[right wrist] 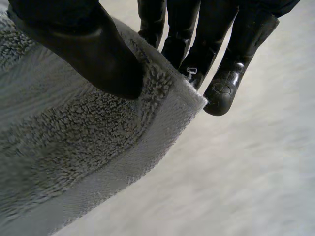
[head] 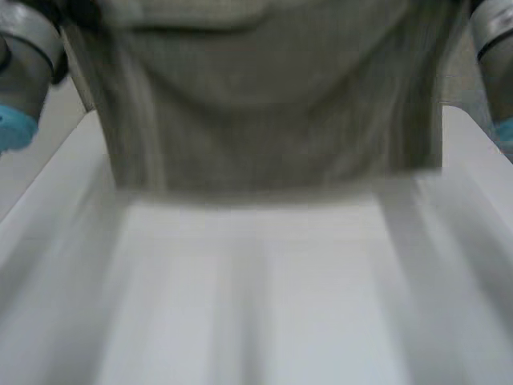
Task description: Fold the towel.
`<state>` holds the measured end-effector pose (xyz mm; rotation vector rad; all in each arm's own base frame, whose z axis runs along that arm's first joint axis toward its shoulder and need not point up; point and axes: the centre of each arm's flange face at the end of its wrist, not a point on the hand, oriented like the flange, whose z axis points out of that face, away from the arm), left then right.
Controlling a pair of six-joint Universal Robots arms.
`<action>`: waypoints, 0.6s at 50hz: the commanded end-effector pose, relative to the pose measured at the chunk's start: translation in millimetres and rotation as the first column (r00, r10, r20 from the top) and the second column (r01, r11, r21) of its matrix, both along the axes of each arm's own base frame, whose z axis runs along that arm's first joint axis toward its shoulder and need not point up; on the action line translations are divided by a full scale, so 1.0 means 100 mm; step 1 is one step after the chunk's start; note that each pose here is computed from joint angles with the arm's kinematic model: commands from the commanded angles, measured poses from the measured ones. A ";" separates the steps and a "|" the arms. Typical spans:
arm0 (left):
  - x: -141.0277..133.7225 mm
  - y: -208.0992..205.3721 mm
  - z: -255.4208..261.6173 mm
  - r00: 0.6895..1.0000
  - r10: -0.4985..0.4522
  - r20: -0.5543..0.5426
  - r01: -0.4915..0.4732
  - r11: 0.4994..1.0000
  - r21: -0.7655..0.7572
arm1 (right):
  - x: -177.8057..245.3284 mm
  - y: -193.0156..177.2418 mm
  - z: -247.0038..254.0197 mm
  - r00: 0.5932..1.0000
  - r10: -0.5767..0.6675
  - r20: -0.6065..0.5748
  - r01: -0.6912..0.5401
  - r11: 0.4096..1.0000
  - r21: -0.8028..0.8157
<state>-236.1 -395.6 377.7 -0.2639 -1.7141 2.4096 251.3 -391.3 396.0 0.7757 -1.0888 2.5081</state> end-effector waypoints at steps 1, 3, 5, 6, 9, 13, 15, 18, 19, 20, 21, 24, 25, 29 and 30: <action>0.14 0.07 0.39 0.973 -0.028 -0.228 -0.021 0.978 -0.209 | -0.09 0.18 0.20 0.997 0.014 0.070 -0.008 0.996 -0.090; 0.14 0.06 0.29 0.972 -0.033 -0.234 -0.014 0.980 -0.196 | -0.08 0.16 0.09 0.998 0.018 0.055 -0.015 0.999 -0.043; 0.16 0.01 -0.02 0.976 -0.027 -0.216 -0.002 0.991 -0.130 | -0.05 0.16 -0.19 0.999 0.038 0.011 -0.039 0.997 0.067; 0.16 0.01 -0.02 0.976 -0.027 -0.216 -0.002 0.992 -0.130 | -0.05 0.16 -0.19 0.999 0.038 0.010 -0.039 0.997 0.068; 0.18 0.00 -0.42 0.983 -0.033 -0.179 0.028 0.999 -0.027 | -0.03 0.19 -0.46 0.996 0.084 -0.036 -0.077 0.983 0.168; 0.28 0.04 -1.01 0.990 -0.039 -0.134 0.054 0.992 0.113 | -0.02 0.25 -0.90 0.987 0.143 -0.076 -0.114 0.947 0.300; 0.31 0.07 -1.18 0.991 -0.046 -0.124 0.064 0.987 0.146 | -0.02 0.28 -1.09 0.983 0.161 -0.086 -0.121 0.927 0.354; 0.35 0.15 -1.47 0.991 -0.069 -0.112 0.089 0.978 0.190 | -0.08 0.32 -1.45 0.979 0.176 -0.100 -0.113 0.885 0.453; 0.35 0.15 -1.47 0.991 -0.069 -0.112 0.089 0.978 0.190 | -0.08 0.32 -1.46 0.979 0.176 -0.100 -0.112 0.884 0.453; 0.34 0.21 -1.61 0.991 -0.088 -0.105 0.109 0.971 0.214 | -0.12 0.34 -1.61 0.979 0.178 -0.100 -0.105 0.862 0.496; 0.33 0.27 -1.72 0.989 -0.109 -0.099 0.129 0.963 0.234 | -0.15 0.38 -1.76 0.978 0.181 -0.106 -0.097 0.838 0.537; 0.34 0.38 -1.91 0.986 -0.135 -0.093 0.156 0.949 0.274 | -0.21 0.47 -1.99 0.975 0.194 -0.111 -0.090 0.796 0.599; 0.34 0.38 -1.91 0.986 -0.135 -0.093 0.156 0.949 0.274 | -0.21 0.47 -1.99 0.975 0.195 -0.111 -0.090 0.796 0.599; 0.44 0.53 -2.07 0.986 -0.136 -0.091 0.159 0.927 0.340 | -0.35 0.54 -2.11 0.975 0.186 -0.119 -0.068 0.765 0.640; 0.44 0.53 -2.07 0.986 -0.136 -0.091 0.159 0.927 0.340 | -0.35 0.54 -2.11 0.975 0.186 -0.119 -0.068 0.765 0.640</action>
